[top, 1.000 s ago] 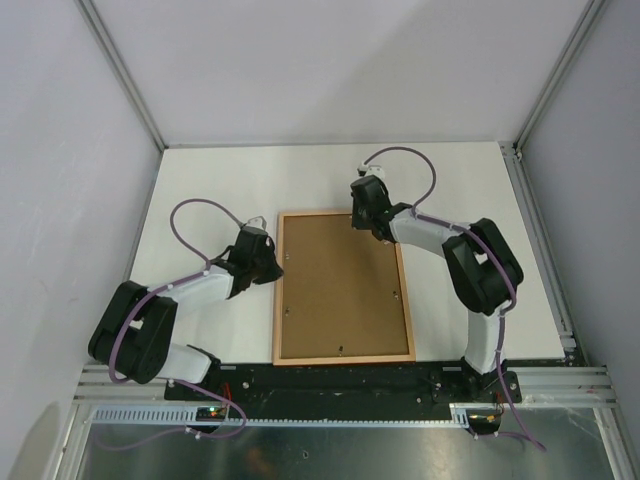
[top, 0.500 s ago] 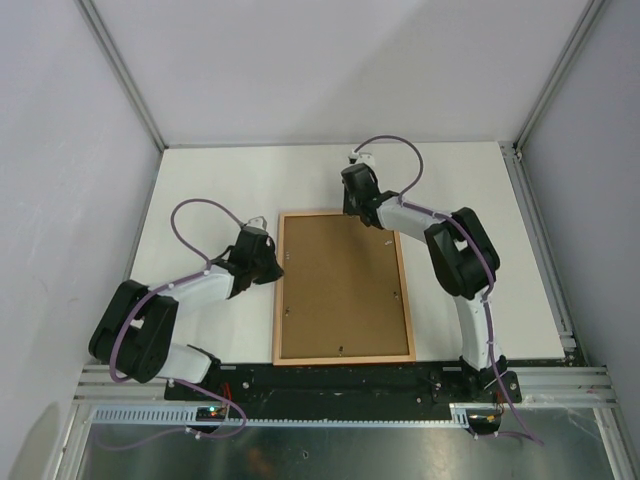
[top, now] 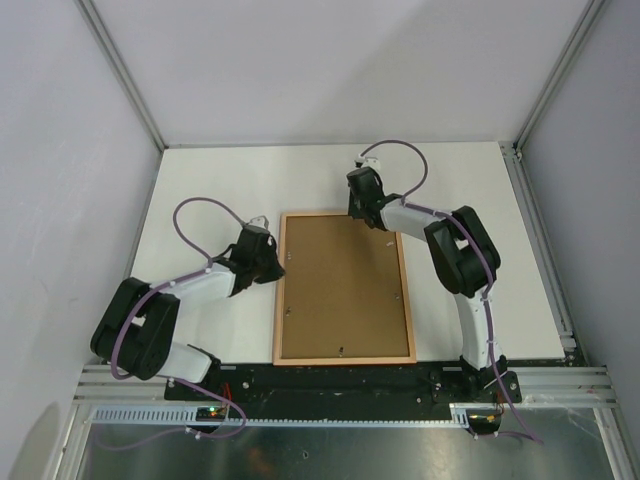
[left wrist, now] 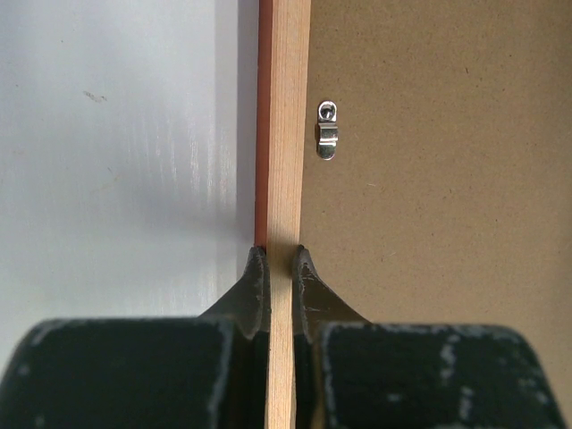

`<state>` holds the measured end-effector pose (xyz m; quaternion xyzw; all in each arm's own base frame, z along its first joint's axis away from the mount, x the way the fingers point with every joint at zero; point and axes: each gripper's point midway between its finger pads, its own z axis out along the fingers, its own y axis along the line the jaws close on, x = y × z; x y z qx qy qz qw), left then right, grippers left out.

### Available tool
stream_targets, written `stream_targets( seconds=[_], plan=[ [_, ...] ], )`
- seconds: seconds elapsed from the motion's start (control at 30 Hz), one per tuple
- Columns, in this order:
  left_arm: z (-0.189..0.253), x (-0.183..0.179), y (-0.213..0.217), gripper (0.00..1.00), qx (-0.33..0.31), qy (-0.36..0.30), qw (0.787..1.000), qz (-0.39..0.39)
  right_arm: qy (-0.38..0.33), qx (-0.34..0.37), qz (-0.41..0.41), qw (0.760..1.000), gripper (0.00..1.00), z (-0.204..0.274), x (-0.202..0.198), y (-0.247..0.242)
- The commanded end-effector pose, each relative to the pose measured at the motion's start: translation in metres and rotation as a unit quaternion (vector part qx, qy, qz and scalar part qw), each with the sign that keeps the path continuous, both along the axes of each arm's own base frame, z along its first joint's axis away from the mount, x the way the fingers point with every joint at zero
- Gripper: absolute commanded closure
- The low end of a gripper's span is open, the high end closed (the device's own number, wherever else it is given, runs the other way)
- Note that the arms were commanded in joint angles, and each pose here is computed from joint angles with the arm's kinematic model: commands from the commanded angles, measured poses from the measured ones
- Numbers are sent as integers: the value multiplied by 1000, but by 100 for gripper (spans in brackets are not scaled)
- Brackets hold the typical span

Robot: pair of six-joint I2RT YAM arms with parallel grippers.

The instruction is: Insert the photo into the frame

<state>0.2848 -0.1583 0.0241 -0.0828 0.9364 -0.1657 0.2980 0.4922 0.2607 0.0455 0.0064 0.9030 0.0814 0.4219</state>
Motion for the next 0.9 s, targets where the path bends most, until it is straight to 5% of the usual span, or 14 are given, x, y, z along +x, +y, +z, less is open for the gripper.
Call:
stream_targets(
  seconds=[0.0,0.87],
  plan=[
    [-27,-55,-11,100,-11,116,992,-40,13,5,-5,1000,98,-10,-6,-7],
    [-40,-53,1,100,-2,134,990,50,25,8,24,999,98,8,-30,-19]
  ],
)
